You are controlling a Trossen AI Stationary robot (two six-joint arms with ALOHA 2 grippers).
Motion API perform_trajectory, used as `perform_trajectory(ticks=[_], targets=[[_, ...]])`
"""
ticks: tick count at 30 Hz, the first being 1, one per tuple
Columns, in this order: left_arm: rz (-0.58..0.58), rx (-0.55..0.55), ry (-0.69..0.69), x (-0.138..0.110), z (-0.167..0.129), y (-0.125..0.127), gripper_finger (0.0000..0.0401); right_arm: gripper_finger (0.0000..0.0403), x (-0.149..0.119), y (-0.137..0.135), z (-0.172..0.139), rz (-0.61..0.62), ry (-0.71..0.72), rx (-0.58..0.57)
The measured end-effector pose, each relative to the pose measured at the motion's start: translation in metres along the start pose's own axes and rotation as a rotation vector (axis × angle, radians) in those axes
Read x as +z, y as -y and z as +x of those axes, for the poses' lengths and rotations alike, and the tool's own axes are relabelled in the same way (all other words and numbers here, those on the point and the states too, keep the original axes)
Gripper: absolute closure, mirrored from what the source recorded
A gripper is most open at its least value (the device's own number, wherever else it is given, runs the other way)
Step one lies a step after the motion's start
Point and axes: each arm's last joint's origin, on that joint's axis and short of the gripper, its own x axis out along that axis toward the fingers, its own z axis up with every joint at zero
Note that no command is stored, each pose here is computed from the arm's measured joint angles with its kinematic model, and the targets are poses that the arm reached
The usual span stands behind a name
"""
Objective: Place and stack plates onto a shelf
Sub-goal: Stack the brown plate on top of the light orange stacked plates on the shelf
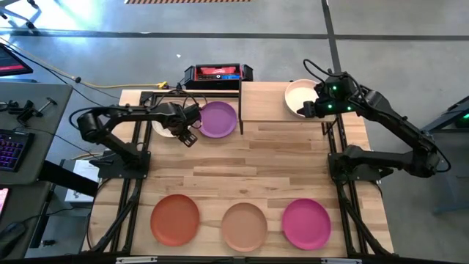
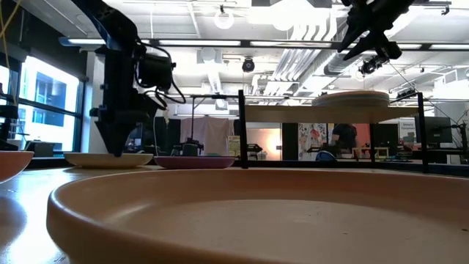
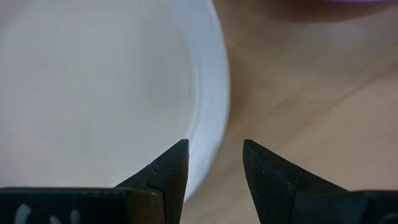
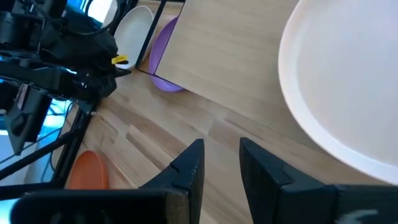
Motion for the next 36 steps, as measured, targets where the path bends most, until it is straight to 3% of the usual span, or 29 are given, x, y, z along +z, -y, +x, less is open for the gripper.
perform_trajectory(ticks=[6,12,29,36], targets=[[0.028,-0.037,0.087,-0.006,-0.038,0.008,0.0261,0.032,0.0,0.0,0.0,-0.002,0.001,-0.002],[0.066,-0.249,0.202,-0.02,-0.071,0.037,0.0261,0.032,0.0,0.0,0.0,0.046,-0.002,0.0],[0.14,-0.464,0.217,-0.044,-0.088,0.086,0.0261,0.032,-0.036,-0.038,0.008,0.167,-0.177,0.091],[0.084,-0.648,0.268,-0.045,-0.099,0.108,0.0261,0.032,-0.058,-0.056,0.014,0.162,-0.211,0.061]])
